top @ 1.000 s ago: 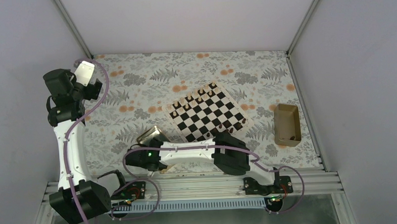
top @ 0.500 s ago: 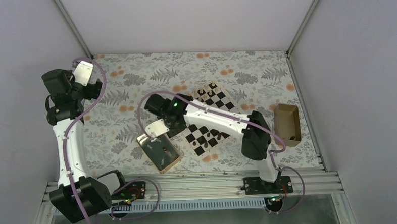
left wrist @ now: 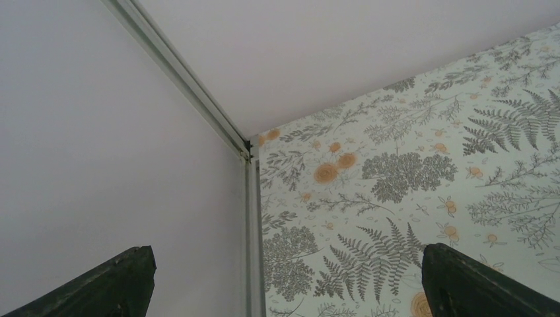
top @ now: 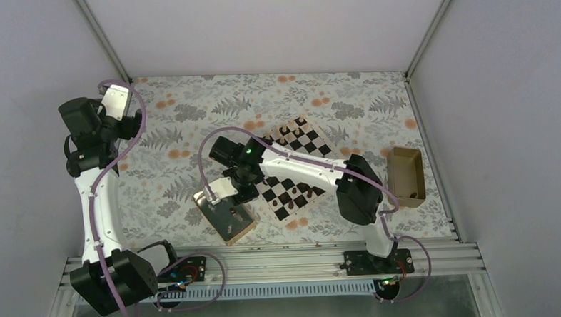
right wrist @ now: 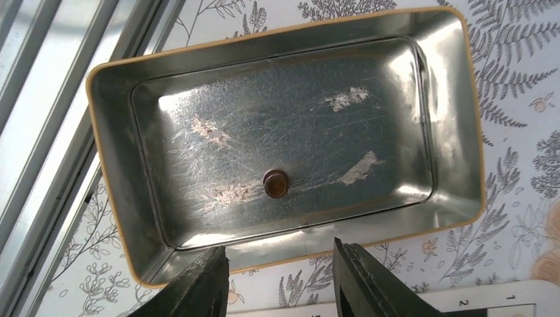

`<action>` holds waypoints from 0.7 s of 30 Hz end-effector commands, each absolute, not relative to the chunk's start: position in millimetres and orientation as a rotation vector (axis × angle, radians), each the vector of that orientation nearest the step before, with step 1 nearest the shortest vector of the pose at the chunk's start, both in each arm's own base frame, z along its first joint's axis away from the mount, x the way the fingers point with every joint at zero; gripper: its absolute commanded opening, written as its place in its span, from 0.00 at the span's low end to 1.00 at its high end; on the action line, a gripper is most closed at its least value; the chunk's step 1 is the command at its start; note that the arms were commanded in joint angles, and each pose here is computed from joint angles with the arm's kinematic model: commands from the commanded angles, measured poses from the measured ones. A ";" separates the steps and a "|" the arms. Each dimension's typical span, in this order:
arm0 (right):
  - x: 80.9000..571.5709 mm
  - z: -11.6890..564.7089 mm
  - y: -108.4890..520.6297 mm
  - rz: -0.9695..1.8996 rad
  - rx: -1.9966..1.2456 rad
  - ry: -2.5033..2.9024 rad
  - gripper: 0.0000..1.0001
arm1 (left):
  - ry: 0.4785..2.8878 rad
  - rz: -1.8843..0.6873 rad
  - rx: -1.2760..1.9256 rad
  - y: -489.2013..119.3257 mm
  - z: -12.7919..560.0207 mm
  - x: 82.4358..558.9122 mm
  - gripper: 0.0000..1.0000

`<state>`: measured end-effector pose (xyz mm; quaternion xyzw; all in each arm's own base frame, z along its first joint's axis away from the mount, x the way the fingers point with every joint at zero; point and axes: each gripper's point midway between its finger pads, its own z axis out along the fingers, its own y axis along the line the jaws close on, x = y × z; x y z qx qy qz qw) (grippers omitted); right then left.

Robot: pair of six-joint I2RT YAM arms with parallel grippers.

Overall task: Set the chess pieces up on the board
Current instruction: Pick up the chess piece from the storage box.

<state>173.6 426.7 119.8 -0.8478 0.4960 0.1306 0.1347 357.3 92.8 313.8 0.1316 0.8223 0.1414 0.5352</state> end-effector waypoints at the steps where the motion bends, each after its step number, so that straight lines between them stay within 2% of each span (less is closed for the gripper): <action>1: 172.6 105.1 437.3 0.408 -2.417 1.466 0.42 | 1.903 0.347 0.261 95.7 326.0 355.1 1.00; 7: 172.7 89.7 441.9 0.398 -2.437 1.476 0.38 | 1.898 0.349 0.223 99.1 327.2 355.7 1.00; 21: 162.7 52.5 438.5 0.323 -2.523 1.488 0.38 | 1.879 0.346 0.161 103.5 329.4 356.3 1.00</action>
